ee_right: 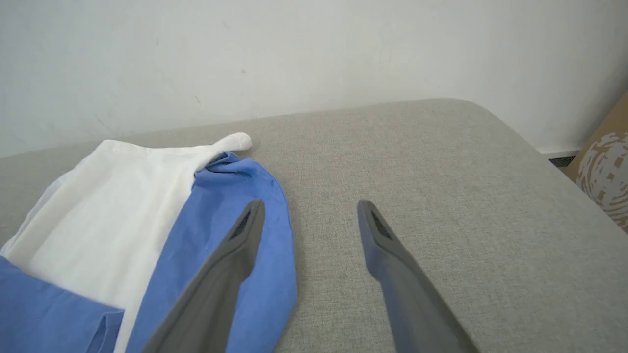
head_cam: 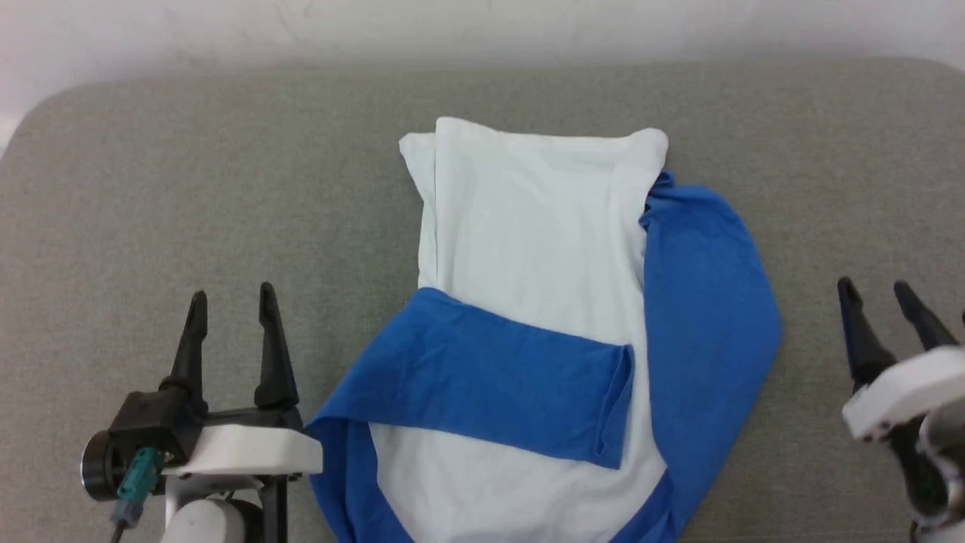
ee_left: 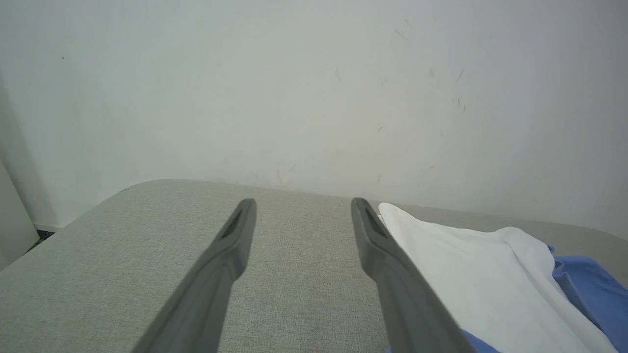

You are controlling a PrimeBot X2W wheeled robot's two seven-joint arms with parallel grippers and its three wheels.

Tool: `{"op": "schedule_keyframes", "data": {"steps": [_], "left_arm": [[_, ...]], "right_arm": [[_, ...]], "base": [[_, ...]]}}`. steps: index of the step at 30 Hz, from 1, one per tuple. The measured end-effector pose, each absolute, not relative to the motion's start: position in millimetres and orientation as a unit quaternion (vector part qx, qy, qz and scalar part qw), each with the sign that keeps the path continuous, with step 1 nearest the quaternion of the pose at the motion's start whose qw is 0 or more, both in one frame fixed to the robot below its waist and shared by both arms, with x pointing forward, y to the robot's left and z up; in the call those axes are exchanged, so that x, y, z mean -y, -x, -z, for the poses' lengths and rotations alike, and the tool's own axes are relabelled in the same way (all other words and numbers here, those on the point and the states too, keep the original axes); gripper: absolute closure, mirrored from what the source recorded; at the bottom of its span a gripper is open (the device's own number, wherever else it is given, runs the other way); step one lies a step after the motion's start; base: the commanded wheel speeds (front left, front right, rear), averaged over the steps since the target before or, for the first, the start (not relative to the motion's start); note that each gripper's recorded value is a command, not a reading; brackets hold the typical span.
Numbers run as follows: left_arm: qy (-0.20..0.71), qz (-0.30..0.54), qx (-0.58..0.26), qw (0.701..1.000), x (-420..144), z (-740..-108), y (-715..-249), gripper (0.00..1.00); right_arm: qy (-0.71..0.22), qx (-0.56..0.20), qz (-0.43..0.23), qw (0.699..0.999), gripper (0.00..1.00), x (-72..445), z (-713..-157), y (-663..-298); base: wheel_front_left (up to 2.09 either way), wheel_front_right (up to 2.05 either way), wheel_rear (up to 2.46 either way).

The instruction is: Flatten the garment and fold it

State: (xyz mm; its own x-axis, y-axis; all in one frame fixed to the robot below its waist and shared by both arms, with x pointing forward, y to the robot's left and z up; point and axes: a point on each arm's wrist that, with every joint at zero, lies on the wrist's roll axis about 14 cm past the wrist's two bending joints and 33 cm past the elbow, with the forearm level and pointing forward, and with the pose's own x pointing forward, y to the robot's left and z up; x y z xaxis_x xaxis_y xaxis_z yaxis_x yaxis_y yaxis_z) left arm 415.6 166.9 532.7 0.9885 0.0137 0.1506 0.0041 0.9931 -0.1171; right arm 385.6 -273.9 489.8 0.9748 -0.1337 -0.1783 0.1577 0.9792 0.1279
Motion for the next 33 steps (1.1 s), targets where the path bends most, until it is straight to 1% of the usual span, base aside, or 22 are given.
{"op": "schedule_keyframes", "data": {"steps": [4,8,12,15,18,23,26,29,30,31,32,33], "left_arm": [[0.064,-0.005,0.075,0.995,-163.3,-529.2,-417.3,0.0],[0.073,-0.011,0.075,0.994,-161.2,-526.1,-422.9,0.0],[0.073,-0.013,0.086,0.994,-160.2,-528.7,-433.2,0.0],[0.072,-0.015,0.086,0.994,-160.5,-525.0,-439.6,0.0],[0.071,-0.02,0.081,0.994,-162.3,-518.1,-444.8,0.0],[0.069,-0.03,0.069,0.995,-168.4,-504.9,-453.9,0.0],[0.065,-0.036,0.059,0.995,-172.1,-495.0,-457.5,0.0],[0.063,-0.042,0.049,0.996,-175.9,-486.6,-459.5,0.0],[0.062,-0.045,0.045,0.996,-177.9,-483.7,-459.0,0.0],[0.06,-0.048,0.042,0.996,-180.0,-481.2,-458.5,0.0],[0.056,-0.051,0.039,0.996,-181.6,-479.2,-457.9,0.0],[0.054,-0.051,0.037,0.997,-182.3,-478.0,-457.3,0.0]], "right_arm": [[-0.097,-0.139,0.067,0.983,0.0,284.5,-471.3,-420.6],[-0.103,-0.197,0.044,0.974,0.0,283.4,-459.1,-461.3],[-0.101,-0.253,0.009,0.962,0.0,269.9,-449.7,-501.1],[-0.096,-0.297,-0.025,0.95,0.0,251.6,-439.7,-524.8],[-0.079,-0.326,-0.055,0.94,0.0,234.9,-431.8,-546.3],[-0.059,-0.373,-0.096,0.921,0.0,206.8,-405.9,-569.4],[-0.058,-0.418,-0.115,0.899,0.0,191.9,-377.9,-569.3],[-0.062,-0.452,-0.121,0.882,0.0,188.4,-364.0,-573.3],[-0.066,-0.459,-0.122,0.878,0.04,187.1,-361.7,-575.2],[-0.069,-0.466,-0.124,0.873,0.63,185.8,-358.9,-576.1],[-0.072,-0.47,-0.124,0.871,0.99,185.1,-357.2,-577.0],[-0.075,-0.471,-0.124,0.87,1.0,185.6,-356.2,-577.8]], "base": [[0.0,0.0,0.0],[0.0,0.0,0.0],[0.0,0.0,0.0],[0.0,0.0,0.0],[0.0,0.0,0.0],[0.0,0.0,0.0],[0.0,0.0,0.0],[0.0,0.0,0.0],[0.0,0.0,0.0],[0.0,0.0,0.0],[0.0,0.0,0.0],[0.0,0.0,0.0]]}}
